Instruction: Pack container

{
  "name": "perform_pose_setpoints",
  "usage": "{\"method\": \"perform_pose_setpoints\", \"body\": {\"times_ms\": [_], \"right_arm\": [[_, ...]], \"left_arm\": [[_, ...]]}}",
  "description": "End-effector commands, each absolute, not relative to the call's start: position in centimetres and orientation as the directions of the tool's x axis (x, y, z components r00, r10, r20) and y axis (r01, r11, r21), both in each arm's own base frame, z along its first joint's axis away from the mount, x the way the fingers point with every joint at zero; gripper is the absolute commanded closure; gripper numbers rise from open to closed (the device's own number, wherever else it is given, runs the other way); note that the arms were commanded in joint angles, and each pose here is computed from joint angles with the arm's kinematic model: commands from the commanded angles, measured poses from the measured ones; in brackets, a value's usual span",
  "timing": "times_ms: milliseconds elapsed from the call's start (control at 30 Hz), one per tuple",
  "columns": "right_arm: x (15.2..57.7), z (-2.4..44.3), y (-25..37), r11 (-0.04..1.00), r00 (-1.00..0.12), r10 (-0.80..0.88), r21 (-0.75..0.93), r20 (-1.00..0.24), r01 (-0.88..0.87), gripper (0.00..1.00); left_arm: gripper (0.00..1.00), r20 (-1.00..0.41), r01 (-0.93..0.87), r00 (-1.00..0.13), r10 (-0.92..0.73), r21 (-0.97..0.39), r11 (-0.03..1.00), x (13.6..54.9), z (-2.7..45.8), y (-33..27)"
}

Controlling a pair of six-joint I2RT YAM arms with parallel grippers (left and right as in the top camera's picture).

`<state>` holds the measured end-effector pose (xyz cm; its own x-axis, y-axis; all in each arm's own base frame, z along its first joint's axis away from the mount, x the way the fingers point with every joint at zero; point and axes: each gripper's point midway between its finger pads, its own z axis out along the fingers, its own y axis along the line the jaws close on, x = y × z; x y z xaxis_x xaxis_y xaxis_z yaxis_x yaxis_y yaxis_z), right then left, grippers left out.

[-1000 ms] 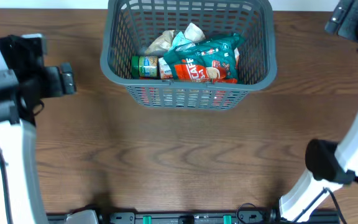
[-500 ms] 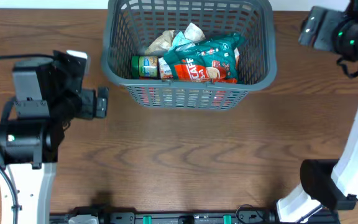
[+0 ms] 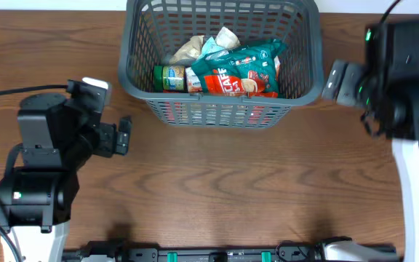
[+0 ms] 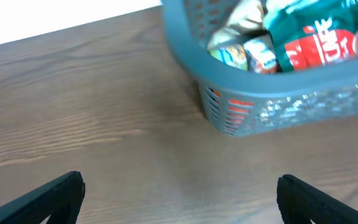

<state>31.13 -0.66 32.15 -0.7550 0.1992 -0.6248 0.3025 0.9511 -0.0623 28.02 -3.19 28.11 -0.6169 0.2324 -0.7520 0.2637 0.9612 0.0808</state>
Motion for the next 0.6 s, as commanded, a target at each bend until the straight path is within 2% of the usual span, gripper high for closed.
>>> {"method": "perform_pose_setpoints", "body": {"times_ms": [0,200,367,567], "right_arm": [[29.1,28.6,-0.1,0.956,-0.762,0.203,-0.043,-0.615,0.290,0.01],[26.7,22.5,0.2,0.970,-0.761,0.177,-0.020,-0.625,0.242,0.01],[25.4,19.4,0.5,0.984,-0.762,0.120,-0.024,-0.637,0.175,0.01],[23.9,16.3,0.6,0.987,-0.794,0.112,-0.025,-0.597,0.158,0.01]], "left_arm": [[0.01,-0.742,0.308,-0.609,0.280,0.104,0.946,27.7,27.6,-4.0],[0.01,-0.731,0.360,-0.599,0.326,0.118,0.925,26.6,27.0,-5.0],[0.02,-0.740,0.287,-0.586,0.331,0.192,0.938,25.7,26.4,-3.3],[0.01,-0.781,0.271,-0.537,0.320,0.199,0.942,24.6,26.0,-3.2]]}}
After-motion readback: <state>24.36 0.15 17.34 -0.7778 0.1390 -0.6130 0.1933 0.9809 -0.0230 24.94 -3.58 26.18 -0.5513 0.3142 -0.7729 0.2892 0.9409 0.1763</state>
